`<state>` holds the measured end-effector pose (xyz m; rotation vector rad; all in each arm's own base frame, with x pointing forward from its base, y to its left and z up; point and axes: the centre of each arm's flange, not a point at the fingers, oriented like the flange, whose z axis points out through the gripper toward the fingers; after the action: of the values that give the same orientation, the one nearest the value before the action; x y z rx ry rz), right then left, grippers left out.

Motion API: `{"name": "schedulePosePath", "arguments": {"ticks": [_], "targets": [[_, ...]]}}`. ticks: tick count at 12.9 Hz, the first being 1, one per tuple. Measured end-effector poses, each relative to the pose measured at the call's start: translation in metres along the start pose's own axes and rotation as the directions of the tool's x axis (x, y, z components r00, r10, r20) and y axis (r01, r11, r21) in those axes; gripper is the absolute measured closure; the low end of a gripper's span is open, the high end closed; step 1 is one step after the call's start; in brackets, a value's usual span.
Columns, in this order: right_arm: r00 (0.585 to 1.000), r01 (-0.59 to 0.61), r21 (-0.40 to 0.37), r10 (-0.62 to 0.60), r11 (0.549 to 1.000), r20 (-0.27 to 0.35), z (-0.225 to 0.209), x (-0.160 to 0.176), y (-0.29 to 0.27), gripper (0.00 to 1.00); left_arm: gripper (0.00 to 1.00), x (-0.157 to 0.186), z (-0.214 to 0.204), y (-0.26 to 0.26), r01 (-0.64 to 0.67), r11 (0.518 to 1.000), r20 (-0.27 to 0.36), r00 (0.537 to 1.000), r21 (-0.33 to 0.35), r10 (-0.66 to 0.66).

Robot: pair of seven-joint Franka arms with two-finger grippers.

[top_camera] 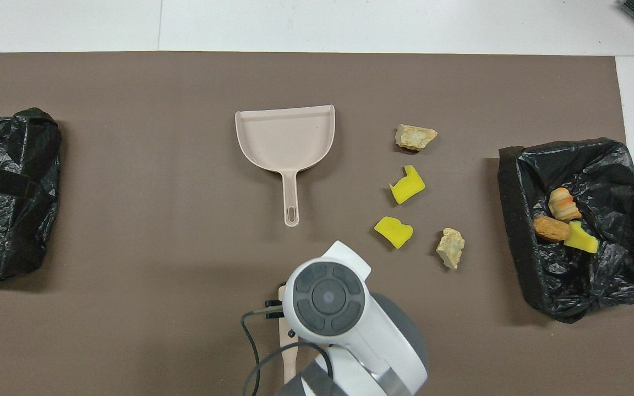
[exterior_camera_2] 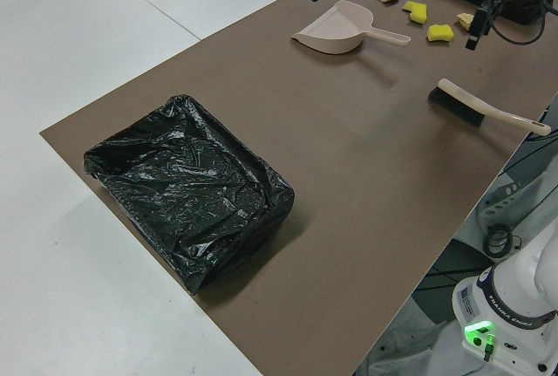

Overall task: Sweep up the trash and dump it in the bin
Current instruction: 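Reach the left gripper to the dustpan handle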

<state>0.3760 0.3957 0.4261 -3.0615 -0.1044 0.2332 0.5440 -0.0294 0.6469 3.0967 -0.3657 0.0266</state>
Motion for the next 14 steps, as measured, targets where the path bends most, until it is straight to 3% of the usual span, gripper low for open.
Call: {"name": "schedulePosePath", "arguments": {"ticks": [5, 10, 11, 14], "targets": [[0.999, -0.044, -0.041, 0.045, 0.998, 0.019, 0.047, -0.075, -0.042, 0.05, 0.00, 0.043, 0.035, 0.090, -0.054, 0.999, -0.143, 0.988, 0.004, 0.054], [0.998, -0.057, -0.063, 0.059, 0.996, 0.033, 0.101, -0.082, -0.046, 0.19, 0.00, 0.044, 0.057, 0.146, -0.060, 0.998, -0.113, 0.992, -0.010, 0.058], [0.998, -0.056, -0.065, 0.059, 0.996, 0.035, 0.102, -0.082, -0.046, 0.28, 0.00, 0.044, 0.072, 0.165, -0.064, 0.998, -0.086, 0.994, -0.012, 0.063], [0.997, -0.058, -0.061, 0.060, 0.996, 0.043, 0.103, -0.085, -0.048, 0.33, 0.00, 0.059, 0.137, 0.237, -0.004, 1.000, -0.057, 0.998, -0.015, 0.004]]}}
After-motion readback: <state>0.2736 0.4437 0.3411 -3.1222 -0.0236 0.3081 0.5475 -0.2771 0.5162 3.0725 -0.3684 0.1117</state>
